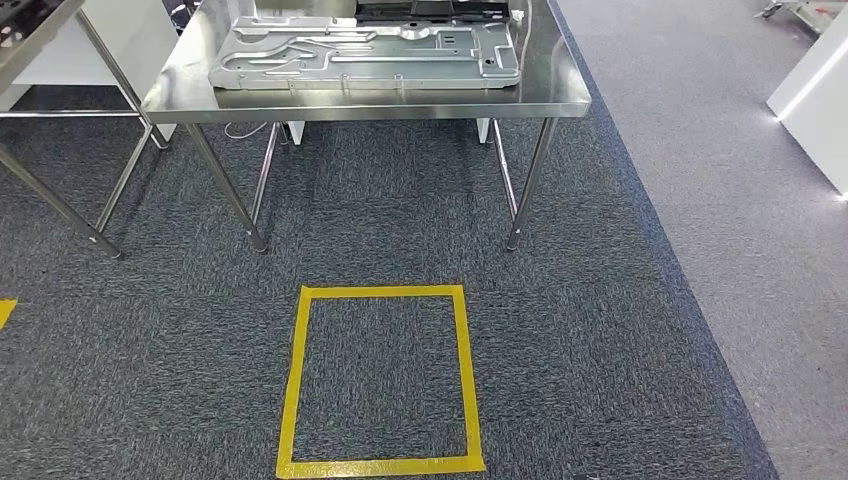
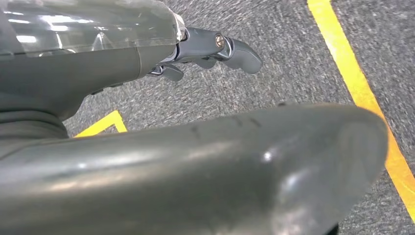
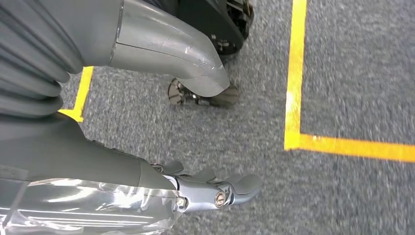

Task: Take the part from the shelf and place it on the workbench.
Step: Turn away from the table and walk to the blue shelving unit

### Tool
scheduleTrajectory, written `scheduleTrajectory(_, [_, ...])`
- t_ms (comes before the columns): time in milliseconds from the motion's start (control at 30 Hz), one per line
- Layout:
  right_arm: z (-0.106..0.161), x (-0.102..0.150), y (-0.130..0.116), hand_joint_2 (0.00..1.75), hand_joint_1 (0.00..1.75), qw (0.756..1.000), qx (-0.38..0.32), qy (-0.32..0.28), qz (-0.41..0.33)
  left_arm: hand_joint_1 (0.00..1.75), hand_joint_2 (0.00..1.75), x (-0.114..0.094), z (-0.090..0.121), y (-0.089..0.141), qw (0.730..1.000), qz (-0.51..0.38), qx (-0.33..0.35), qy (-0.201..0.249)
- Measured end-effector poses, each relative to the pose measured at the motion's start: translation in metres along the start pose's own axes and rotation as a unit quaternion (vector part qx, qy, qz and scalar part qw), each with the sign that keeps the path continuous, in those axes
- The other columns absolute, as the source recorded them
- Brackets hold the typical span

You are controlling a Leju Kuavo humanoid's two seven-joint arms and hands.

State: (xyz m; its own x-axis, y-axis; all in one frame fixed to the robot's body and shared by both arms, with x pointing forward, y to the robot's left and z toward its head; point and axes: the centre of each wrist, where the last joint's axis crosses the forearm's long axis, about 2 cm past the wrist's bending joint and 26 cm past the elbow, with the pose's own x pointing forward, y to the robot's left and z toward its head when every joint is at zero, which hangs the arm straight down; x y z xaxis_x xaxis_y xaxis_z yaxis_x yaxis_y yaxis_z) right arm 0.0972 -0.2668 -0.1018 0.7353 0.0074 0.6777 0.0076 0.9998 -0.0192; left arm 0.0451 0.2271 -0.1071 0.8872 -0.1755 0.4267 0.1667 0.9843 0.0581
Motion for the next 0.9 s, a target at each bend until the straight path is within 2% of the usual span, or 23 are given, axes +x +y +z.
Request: scheduleTrajectory(900, [-0.005, 0.012, 0.014, 0.00, 0.00, 1.000, 0.015, -0.017, -0.008, 0.00, 0.00, -0.004, 0.001, 0.003, 1.000, -0.006, -0.006, 0.003])
